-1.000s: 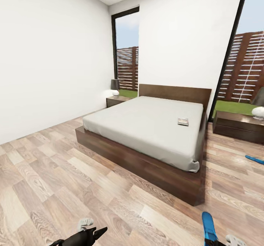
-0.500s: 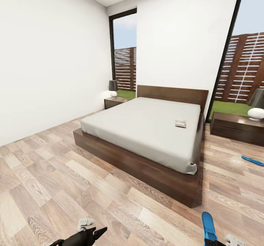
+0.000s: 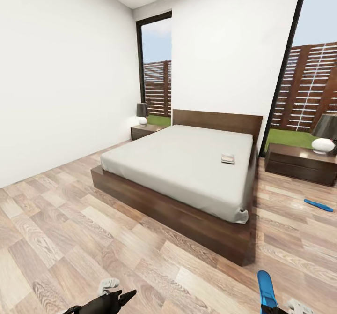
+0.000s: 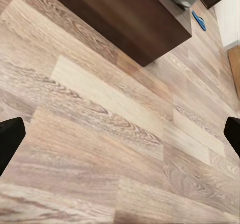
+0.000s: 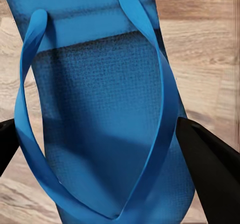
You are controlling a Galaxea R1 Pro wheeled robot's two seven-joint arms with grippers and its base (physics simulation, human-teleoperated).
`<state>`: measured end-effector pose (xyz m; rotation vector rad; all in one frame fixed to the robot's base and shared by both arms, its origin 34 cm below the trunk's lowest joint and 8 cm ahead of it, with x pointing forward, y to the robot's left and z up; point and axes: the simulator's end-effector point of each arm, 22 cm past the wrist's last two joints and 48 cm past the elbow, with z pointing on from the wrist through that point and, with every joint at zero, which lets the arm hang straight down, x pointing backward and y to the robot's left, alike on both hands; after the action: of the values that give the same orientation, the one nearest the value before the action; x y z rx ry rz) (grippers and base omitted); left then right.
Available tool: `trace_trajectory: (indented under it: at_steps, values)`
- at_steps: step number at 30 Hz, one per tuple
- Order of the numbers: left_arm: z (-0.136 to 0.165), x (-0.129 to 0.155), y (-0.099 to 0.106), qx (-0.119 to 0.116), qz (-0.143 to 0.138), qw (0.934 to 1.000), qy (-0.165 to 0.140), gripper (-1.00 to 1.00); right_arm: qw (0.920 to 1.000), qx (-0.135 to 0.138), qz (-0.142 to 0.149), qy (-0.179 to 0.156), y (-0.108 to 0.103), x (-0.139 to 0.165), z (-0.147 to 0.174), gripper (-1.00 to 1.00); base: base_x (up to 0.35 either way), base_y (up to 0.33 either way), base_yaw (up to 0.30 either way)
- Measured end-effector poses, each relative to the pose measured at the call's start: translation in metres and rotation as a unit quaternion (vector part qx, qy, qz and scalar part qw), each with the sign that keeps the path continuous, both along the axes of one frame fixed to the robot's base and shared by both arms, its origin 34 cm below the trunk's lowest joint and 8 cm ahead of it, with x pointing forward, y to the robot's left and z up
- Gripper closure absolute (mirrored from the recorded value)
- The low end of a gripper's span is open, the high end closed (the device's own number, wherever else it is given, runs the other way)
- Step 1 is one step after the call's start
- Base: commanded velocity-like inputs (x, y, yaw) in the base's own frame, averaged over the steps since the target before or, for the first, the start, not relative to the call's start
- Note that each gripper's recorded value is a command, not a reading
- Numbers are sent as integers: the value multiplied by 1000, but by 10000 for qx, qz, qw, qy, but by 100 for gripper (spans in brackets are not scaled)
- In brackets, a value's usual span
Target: In the bedroom, move the book from the bed onto either nightstand, and place the two sandals side by side next to the bed.
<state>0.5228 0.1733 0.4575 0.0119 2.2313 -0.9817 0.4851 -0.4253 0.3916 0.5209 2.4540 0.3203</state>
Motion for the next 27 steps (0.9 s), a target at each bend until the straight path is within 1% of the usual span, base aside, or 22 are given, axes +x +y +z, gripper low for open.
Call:
trace_trajectory:
  at_steps: [27]
  values:
    - [-1,-1,0,16,5,10000,0,-100,10000,2,2,-1,0,0,0,100,0,0,-280]
